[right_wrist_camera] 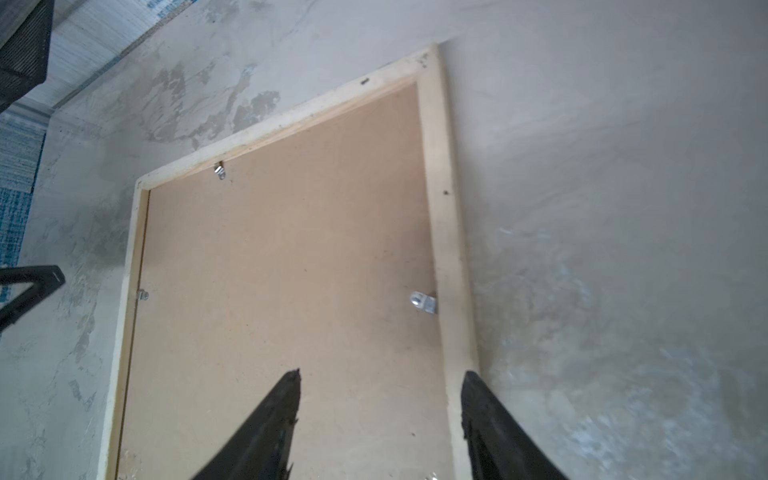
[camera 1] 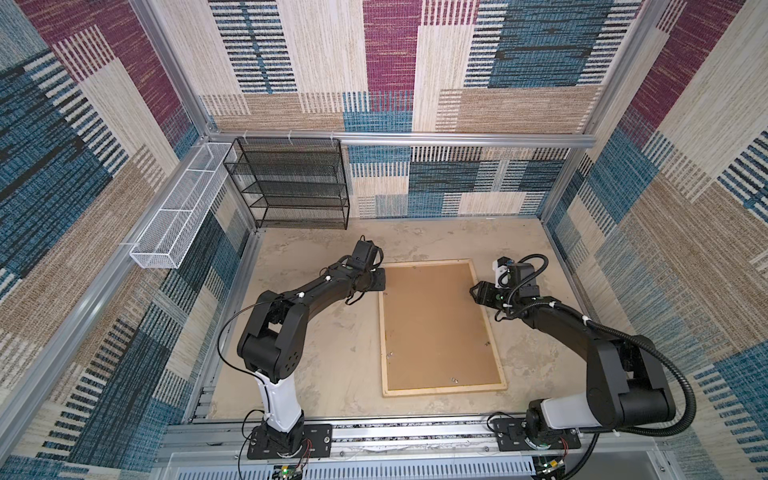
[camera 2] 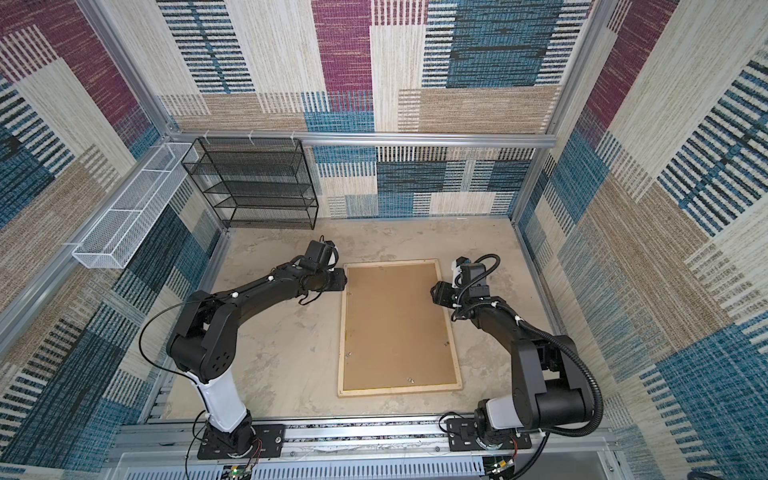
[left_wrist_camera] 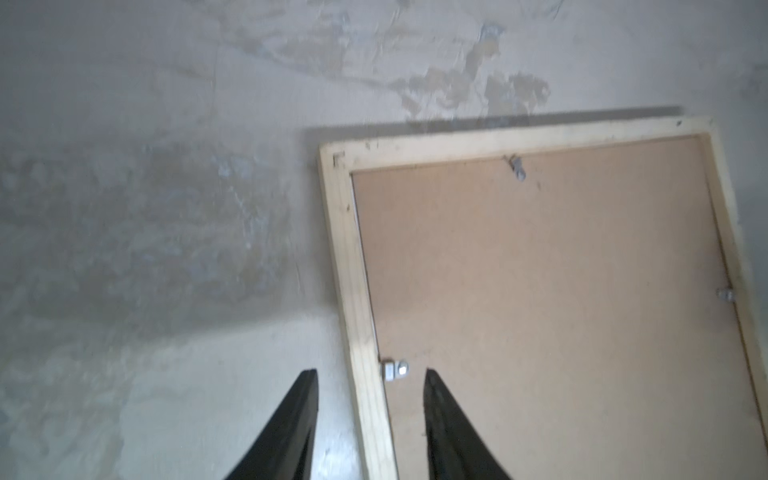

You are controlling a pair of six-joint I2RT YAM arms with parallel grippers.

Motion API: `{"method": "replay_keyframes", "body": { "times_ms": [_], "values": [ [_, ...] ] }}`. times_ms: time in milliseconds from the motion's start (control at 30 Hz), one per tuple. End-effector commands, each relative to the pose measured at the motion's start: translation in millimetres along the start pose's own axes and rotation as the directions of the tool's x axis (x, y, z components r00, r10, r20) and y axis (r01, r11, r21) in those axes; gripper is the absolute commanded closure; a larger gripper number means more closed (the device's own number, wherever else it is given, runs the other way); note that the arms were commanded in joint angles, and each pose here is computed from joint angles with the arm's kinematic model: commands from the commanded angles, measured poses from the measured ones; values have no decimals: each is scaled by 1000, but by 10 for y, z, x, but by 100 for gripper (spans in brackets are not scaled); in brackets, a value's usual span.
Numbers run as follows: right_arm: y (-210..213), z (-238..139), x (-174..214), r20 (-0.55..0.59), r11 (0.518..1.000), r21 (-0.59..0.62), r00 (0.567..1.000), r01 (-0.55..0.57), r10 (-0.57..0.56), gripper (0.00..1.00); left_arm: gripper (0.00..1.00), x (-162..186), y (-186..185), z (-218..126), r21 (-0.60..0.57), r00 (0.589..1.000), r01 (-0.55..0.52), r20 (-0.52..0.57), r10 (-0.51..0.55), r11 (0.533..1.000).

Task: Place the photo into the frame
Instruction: 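Bring both grippers to the frame's far edge, converging on a metal clip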

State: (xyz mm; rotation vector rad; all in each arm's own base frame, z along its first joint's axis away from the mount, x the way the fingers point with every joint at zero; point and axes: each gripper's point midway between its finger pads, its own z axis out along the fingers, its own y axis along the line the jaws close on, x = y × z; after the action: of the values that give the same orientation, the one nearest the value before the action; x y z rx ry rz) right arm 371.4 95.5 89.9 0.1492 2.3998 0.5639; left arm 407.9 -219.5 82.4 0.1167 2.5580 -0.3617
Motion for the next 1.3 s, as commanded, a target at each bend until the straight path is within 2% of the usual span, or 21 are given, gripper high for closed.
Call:
{"method": "replay_keyframes", "body": {
  "times_ms": [0,67,200,300,367,500,600,800,1000,1267],
  "values": [
    [328,138,-122,25,994,-80,997,68,-67,40,60,268,9,-46,-24,998,24,-52,-25,999],
    [520,266,-127,9,988,-123,995,95,-95,43,63,384,-39,-47,-8,997,39,-63,-39,999],
    [910,527,-154,-16,964,-232,990,133,-140,56,70,500,-83,-16,11,995,69,-71,-68,998],
    [1098,737,-158,-45,950,-274,985,151,-169,60,73,525,-9,29,-33,994,73,-81,-76,997],
    [1192,838,-156,-57,942,-295,981,159,-184,61,74,540,31,63,-60,993,68,-92,-73,996],
    [1362,1021,-85,-85,925,-340,974,169,-209,63,72,524,-100,134,18,994,73,-84,-71,997],
    [1486,1148,2,-111,912,-371,967,173,-228,66,72,522,-94,188,10,993,77,-88,-76,997],
    [1798,1293,190,-153,878,-450,954,165,-257,69,81,507,14,244,-59,992,85,-90,-90,995],
    [2076,1400,327,-184,850,-507,945,144,-270,73,88,416,58,305,-62,991,118,-62,-122,991],
    [2234,1557,420,-209,836,-537,943,112,-261,74,96,401,178,370,-79,983,174,-44,-177,982]
  ]
}}
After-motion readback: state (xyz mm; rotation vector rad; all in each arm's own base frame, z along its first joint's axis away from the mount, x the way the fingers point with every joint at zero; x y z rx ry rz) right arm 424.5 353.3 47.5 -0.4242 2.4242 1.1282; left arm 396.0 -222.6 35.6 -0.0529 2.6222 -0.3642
